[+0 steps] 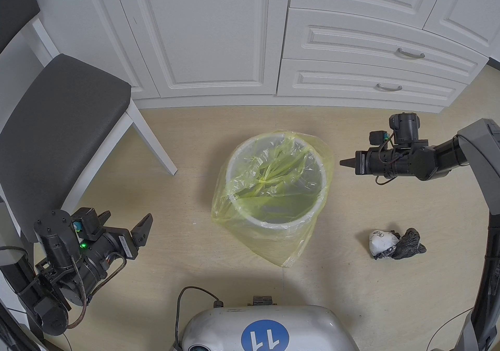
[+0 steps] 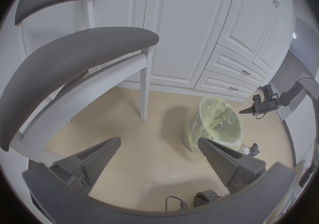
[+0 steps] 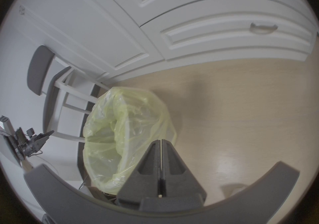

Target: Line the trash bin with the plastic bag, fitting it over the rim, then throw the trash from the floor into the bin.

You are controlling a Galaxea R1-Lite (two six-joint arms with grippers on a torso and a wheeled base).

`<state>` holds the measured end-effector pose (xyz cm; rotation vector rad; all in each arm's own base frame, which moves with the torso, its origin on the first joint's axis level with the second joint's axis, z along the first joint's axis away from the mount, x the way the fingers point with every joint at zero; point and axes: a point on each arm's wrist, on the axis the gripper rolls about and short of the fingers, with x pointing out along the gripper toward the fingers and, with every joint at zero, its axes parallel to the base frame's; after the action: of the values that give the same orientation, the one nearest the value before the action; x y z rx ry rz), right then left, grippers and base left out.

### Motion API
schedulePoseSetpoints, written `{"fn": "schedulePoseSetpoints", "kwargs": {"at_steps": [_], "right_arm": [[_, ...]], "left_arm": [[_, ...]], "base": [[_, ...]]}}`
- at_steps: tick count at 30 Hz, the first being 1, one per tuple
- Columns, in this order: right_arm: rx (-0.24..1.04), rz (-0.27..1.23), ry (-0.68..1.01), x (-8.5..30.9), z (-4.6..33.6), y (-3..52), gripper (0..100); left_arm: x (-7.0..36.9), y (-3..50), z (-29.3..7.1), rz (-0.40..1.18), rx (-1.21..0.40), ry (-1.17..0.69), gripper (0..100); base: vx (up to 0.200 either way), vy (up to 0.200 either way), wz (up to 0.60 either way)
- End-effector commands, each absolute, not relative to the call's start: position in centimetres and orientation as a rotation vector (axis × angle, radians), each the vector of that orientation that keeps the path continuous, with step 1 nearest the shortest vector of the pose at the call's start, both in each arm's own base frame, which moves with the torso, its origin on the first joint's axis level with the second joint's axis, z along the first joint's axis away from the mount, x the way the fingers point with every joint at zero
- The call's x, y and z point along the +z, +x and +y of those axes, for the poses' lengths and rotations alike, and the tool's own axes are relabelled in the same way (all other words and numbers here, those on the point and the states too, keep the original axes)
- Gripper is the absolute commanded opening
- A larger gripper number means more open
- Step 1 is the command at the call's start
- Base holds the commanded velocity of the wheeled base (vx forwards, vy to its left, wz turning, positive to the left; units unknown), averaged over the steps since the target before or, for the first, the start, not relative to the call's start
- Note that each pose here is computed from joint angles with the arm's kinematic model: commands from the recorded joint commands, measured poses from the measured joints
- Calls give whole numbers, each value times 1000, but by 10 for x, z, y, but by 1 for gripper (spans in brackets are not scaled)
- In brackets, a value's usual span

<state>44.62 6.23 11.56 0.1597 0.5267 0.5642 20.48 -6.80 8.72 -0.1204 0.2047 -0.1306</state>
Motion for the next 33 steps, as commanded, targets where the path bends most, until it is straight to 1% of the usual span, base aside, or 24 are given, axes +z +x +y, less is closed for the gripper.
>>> {"fn": "schedulePoseSetpoints", "kwargs": {"at_steps": [1, 4, 10, 14, 18, 19, 20, 22, 33], "right_arm": [[616, 592, 215, 85, 63, 457, 0], [631, 596, 237, 85, 63, 458, 0], [659, 584, 270, 54, 69, 471, 0], [706, 584, 341, 38, 84, 476, 0], [735, 549, 495, 31, 106, 481, 0], [734, 551, 524, 24, 108, 483, 0], [737, 550, 530, 22, 109, 483, 0], [741, 554, 535, 4, 114, 485, 0], [738, 580, 512, -16, 114, 485, 0]], "left_arm": [[93, 199, -67, 183, -138, -127, 100], [94, 196, -67, 180, -141, -128, 100], [94, 189, -65, 188, -145, -127, 100], [95, 188, -65, 181, -145, -135, 100], [96, 188, -65, 180, -145, -140, 100], [96, 187, -64, 180, -144, -142, 100], [96, 187, -64, 179, -145, -142, 100], [97, 186, -64, 176, -145, -143, 100], [98, 181, -62, 178, -144, -175, 100]], "base": [[0, 0, 0], [0, 0, 0], [0, 0, 0], [0, 0, 0], [0, 0, 0], [0, 0, 0], [0, 0, 0], [0, 0, 0], [0, 0, 0]]}}
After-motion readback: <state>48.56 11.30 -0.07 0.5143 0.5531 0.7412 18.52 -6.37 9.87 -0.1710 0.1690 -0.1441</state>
